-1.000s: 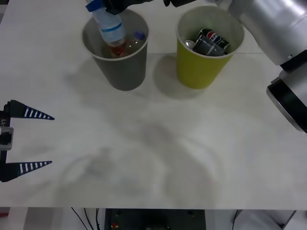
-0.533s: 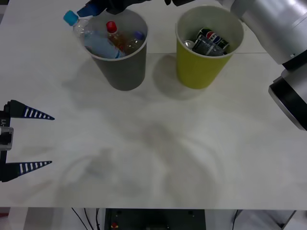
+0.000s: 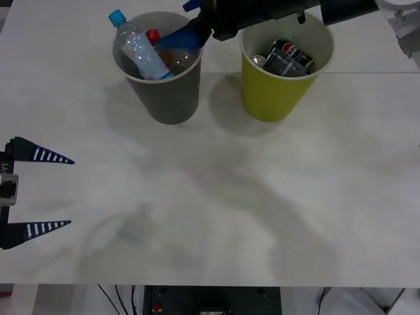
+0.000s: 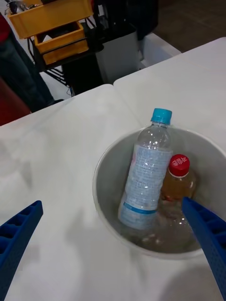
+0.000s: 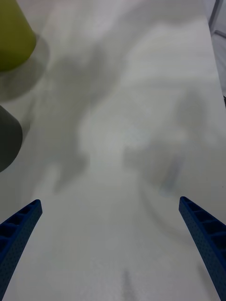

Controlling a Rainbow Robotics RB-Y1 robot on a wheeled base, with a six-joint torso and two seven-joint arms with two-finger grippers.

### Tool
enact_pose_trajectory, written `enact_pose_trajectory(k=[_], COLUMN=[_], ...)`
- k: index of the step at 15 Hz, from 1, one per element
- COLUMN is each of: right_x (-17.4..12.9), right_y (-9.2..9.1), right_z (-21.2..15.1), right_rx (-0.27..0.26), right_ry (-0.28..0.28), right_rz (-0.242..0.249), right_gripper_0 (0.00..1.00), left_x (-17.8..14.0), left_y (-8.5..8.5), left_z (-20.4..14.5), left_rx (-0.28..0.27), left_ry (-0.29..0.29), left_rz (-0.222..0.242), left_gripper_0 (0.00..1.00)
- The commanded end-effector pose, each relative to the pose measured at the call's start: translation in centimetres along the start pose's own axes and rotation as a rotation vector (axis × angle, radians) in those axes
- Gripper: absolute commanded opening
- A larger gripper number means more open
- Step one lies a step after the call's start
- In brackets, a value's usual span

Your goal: Put the can into the green bin and the plastic bottle into the gray bin

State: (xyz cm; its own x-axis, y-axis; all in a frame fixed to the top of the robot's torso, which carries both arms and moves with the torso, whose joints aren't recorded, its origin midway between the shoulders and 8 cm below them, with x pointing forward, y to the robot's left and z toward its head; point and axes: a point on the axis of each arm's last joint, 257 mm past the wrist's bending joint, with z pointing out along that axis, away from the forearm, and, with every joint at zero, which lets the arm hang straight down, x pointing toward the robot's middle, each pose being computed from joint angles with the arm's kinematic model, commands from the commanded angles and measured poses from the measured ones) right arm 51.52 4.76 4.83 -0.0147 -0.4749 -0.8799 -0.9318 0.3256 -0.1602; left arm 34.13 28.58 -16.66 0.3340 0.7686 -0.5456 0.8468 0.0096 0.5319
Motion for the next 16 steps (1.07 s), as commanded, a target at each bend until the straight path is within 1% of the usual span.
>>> enact_pose_trajectory(k=[1,4,5,7,8,9,13,16], right_x=[3.2,7.7,9.0,12.0,13.2,14.8,19.8,22.8], right_y=[2.0,4.0,4.4,5.2,5.4,5.7,6.5,7.4], right_z=[-3.6,-7.4,-8.2,-10.0,-10.6,-11.5,-15.2,-17.4], right_rx=[-0.023,-0.03,-0.031,-0.053,-0.057,-0.064,-0.093,-0.106], right_ry=[0.018,0.05,0.051,0.037,0.034,0.037,0.081,0.093], right_rz=[-0.035,-0.078,-0.111,-0.136,-0.146,-0.173,-0.245,-0.267], right_gripper_0=[1.0,1.0,1.0,1.0,1.0,1.0,1.0,1.0], left_x=[0.0,0.0,0.0,0.0,0.0,0.0,0.0,0.0], left_y=[0.0,0.0,0.0,0.0,0.0,0.0,0.0,0.0], left_z=[0.0,0.0,0.0,0.0,0.0,0.0,0.0,0.0], left_rx=[0.0,0.0,0.0,0.0,0.0,0.0,0.0,0.0], left_ry=[0.0,0.0,0.0,0.0,0.0,0.0,0.0,0.0], left_rz=[0.0,0.0,0.0,0.0,0.0,0.0,0.0,0.0], left_gripper_0=[1.0,1.0,1.0,1.0,1.0,1.0,1.0,1.0])
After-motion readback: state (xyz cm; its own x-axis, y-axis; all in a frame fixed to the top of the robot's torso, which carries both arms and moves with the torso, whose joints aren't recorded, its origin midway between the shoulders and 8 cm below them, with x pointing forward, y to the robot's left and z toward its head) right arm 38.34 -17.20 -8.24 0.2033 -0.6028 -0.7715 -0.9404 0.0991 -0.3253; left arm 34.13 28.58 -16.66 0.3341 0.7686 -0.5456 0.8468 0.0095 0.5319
